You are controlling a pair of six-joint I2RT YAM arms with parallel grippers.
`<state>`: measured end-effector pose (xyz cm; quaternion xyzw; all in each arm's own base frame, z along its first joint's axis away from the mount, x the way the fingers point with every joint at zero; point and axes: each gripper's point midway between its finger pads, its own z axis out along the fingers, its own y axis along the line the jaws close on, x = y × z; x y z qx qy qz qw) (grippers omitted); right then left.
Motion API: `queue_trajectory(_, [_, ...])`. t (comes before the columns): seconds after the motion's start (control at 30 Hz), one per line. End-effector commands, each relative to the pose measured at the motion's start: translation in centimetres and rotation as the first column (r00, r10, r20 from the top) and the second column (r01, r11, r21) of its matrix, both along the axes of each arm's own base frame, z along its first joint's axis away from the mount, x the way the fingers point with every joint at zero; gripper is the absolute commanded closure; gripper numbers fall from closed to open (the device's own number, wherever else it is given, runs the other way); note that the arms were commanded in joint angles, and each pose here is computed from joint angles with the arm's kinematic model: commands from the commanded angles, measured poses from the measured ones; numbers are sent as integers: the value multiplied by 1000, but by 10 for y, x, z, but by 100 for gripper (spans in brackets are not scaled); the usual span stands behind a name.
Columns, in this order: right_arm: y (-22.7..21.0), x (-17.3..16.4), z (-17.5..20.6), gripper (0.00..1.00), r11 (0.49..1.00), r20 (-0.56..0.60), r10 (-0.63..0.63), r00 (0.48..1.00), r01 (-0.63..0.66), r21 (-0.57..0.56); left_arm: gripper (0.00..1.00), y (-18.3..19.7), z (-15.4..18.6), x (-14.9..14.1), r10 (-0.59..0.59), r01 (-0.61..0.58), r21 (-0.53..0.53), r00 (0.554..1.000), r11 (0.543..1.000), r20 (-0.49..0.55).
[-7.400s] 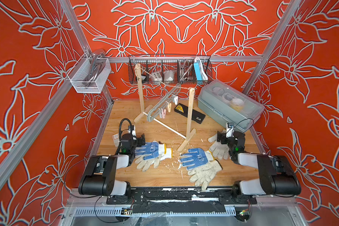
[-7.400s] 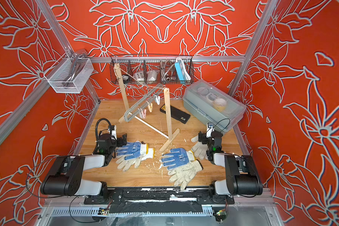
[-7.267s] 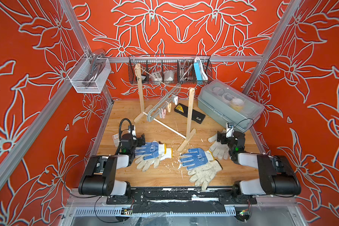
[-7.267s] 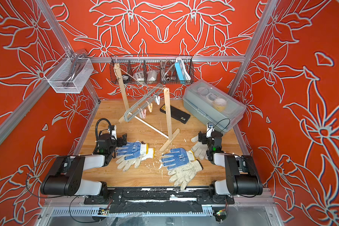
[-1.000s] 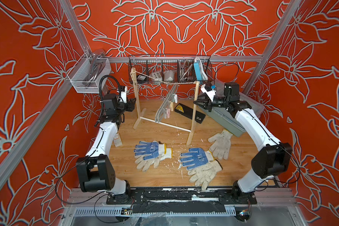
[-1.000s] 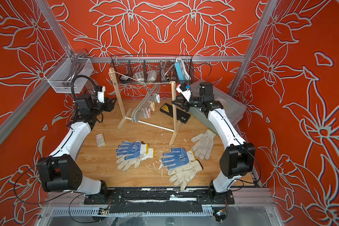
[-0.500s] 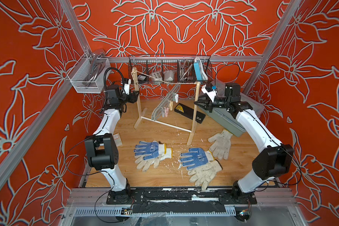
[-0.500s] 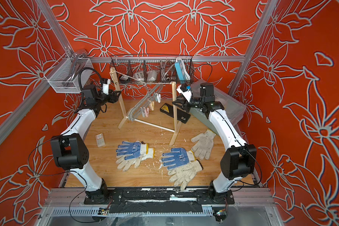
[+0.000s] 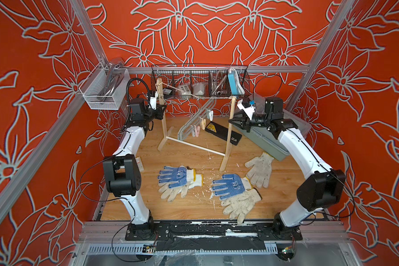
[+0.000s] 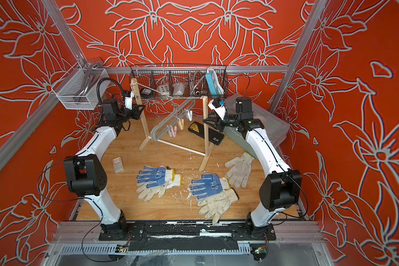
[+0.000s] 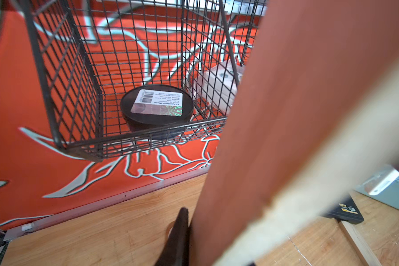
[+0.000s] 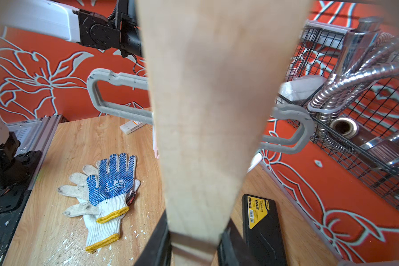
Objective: Clip the gloves onto a hanger to dry
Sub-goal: Move the clothesline to the center of the board.
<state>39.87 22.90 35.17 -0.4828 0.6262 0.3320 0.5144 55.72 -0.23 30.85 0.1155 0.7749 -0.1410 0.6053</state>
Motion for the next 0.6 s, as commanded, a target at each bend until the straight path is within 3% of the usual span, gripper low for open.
queue_trajectory(0.0, [-6, 11, -8, 78, 999, 21, -7, 1000, 8, -41, 97, 9, 21, -18, 23, -28, 86, 998, 996, 62])
queue_trajectory(0.3, [-15, 30, -7, 74, 997, 59, -7, 998, 12, -74, 98, 21, 7, -83, 170, -174, 79, 984, 982, 57])
queue_trajectory(0.57, [-23, 38, -5, 66, 997, 77, 6, 997, 0, -80, 97, 17, -9, -121, 191, -192, 42, 981, 981, 13])
